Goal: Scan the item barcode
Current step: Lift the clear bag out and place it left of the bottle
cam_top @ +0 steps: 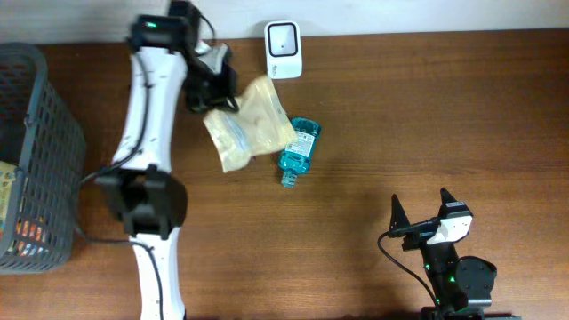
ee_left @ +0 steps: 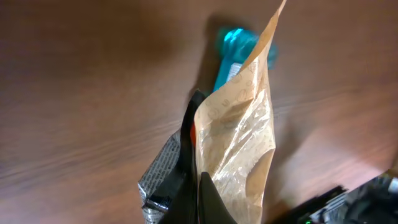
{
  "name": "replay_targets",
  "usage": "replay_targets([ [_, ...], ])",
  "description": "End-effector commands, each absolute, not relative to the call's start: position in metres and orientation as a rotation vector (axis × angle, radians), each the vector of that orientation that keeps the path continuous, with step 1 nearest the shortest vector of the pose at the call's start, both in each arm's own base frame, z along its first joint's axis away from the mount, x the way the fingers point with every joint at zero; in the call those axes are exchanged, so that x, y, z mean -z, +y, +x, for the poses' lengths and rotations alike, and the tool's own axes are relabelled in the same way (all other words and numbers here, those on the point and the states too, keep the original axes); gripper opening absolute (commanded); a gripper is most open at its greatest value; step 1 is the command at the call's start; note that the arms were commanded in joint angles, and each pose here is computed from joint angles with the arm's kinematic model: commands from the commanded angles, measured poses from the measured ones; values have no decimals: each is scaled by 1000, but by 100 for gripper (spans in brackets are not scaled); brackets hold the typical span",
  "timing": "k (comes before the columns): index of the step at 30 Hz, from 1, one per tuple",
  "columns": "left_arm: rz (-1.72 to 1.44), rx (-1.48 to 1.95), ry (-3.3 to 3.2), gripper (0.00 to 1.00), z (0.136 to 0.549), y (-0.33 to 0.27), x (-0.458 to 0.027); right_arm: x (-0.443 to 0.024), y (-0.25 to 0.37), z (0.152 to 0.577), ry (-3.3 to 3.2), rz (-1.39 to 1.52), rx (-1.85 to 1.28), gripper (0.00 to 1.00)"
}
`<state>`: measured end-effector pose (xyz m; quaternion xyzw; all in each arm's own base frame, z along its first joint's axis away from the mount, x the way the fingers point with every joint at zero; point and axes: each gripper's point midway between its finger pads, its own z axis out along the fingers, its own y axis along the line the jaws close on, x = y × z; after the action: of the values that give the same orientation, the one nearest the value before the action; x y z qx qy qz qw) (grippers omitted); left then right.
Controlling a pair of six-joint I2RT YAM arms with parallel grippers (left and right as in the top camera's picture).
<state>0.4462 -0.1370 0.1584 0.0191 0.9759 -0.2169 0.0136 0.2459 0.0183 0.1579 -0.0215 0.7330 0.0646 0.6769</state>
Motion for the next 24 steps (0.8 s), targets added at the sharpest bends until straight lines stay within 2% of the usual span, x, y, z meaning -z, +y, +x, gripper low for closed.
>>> replay_targets([
  [1,90,571,3101,0,448,-132,-124,-155,19,246,1654,-43,-160,98],
  [4,82,451,3136,0,447,-119,-108,-155,19,246,1654,-43,-160,98],
  [13,90,457,3169,0,443,-120,-58,-155,19,246,1654,-43,-160,98],
  [19,80,453,3219,0,431,-118,-44,-155,19,246,1654,-43,-160,98],
  [22,80,451,3222,10,430,-118,-44,-155,19,246,1654,-43,-160,98],
  [24,80,444,3222,22,430,-117,-44,-155,19,246,1654,-43,-160,98],
])
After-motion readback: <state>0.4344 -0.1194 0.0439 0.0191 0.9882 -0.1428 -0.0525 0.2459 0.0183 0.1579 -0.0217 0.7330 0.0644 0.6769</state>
